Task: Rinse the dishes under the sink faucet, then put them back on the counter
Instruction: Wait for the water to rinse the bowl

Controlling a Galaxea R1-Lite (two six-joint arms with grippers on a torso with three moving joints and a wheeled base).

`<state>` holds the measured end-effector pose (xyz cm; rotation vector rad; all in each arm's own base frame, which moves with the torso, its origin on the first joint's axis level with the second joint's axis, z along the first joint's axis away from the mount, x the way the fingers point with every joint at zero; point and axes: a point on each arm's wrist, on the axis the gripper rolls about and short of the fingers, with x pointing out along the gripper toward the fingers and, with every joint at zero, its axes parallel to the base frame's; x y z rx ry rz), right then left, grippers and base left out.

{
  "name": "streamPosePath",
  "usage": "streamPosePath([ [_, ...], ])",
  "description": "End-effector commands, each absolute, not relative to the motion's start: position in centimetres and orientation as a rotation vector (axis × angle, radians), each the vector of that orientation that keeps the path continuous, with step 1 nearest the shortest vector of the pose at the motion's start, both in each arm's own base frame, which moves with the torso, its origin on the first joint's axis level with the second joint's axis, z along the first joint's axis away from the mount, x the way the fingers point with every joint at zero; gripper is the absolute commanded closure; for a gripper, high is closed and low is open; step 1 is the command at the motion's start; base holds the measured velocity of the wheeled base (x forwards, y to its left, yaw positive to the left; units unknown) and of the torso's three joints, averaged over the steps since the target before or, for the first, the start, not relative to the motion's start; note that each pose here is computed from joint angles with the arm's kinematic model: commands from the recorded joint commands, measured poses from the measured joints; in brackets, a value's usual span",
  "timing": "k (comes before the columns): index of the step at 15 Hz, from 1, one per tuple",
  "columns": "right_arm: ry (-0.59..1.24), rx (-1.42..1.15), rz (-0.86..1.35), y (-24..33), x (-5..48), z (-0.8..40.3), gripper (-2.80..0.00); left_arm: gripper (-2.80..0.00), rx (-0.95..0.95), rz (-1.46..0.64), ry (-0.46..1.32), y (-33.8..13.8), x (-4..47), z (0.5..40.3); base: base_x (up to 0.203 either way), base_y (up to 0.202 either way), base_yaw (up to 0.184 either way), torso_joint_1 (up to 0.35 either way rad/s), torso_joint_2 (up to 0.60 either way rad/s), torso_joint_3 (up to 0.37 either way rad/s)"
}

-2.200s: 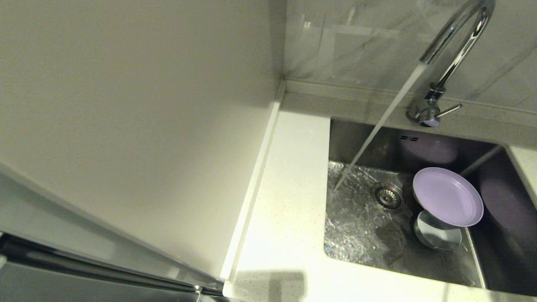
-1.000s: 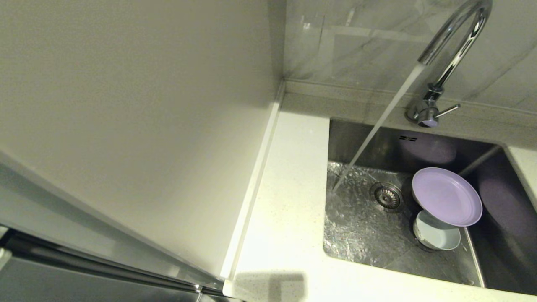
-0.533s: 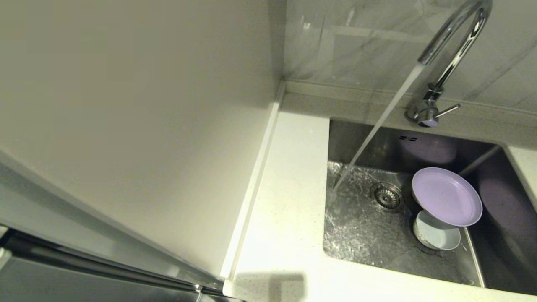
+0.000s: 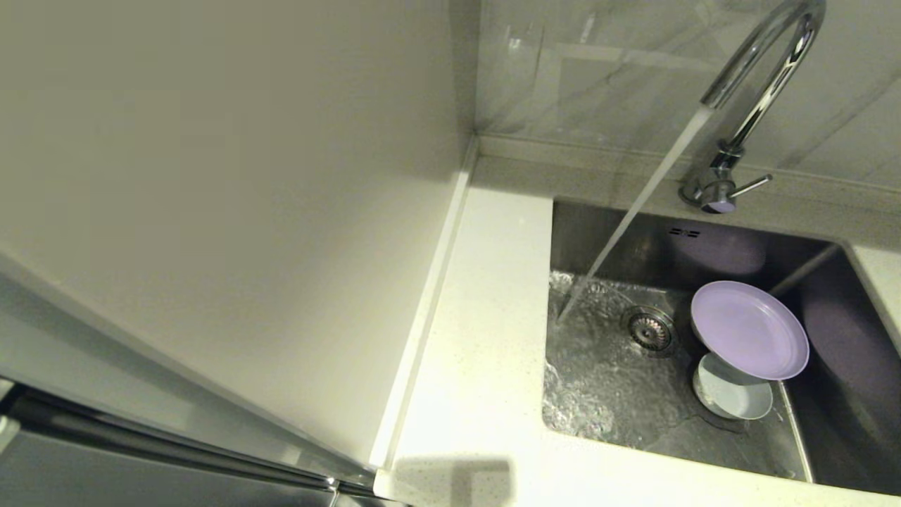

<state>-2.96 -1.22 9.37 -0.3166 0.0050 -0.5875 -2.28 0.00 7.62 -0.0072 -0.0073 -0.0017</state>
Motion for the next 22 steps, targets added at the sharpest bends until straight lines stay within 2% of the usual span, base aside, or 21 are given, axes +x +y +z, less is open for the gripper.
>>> streamPosePath([
  [1, -0.021, -0.251, -0.497, -1.0, -3.0, 9.3, 0.00, 0.00, -0.008, -0.002, -0.005, 0.0, -2.3, 7.5, 0.000, 0.000, 0.000, 0.000, 0.00, 0.000],
  [5, 0.002, -0.103, -0.282, -0.6, -3.2, 9.3, 0.00, 0.00, -0.008, -0.002, -0.005, 0.0, -2.3, 7.5, 0.000, 0.000, 0.000, 0.000, 0.00, 0.000],
  [10, 0.075, 0.028, -0.258, -0.6, -3.6, 9.0, 0.00, 0.00, -0.008, -0.002, -0.005, 0.0, -2.3, 7.5, 0.000, 0.000, 0.000, 0.000, 0.00, 0.000],
  [11, 0.097, 0.053, -0.258, -0.5, -3.6, 8.7, -2.80, 0.00, -0.008, -0.002, -0.005, 0.0, -2.3, 7.5, 0.000, 0.000, 0.000, 0.000, 0.00, 0.000],
  [13, 0.117, 0.058, -0.225, -0.5, -3.6, 8.5, -2.80, 0.00, -0.008, -0.002, -0.005, 0.0, -2.3, 7.5, 0.000, 0.000, 0.000, 0.000, 0.00, 0.000],
  [18, 0.125, -0.138, -0.143, -0.3, -3.6, 8.6, -2.80, 0.00, -0.008, -0.002, -0.005, 0.0, -2.3, 7.5, 0.000, 0.000, 0.000, 0.000, 0.00, 0.000],
  [20, -0.009, -0.140, -0.148, -0.3, -3.5, 10.0, -2.80, 0.00, -0.008, -0.002, -0.005, 0.0, -2.3, 7.5, 0.000, 0.000, 0.000, 0.000, 0.00, 0.000],
  [22, -0.042, -0.155, -0.123, -0.3, -3.3, 10.1, -2.80, 0.00, -0.008, -0.002, -0.005, 0.0, -2.3, 7.5, 0.000, 0.000, 0.000, 0.000, 0.00, 0.000],
])
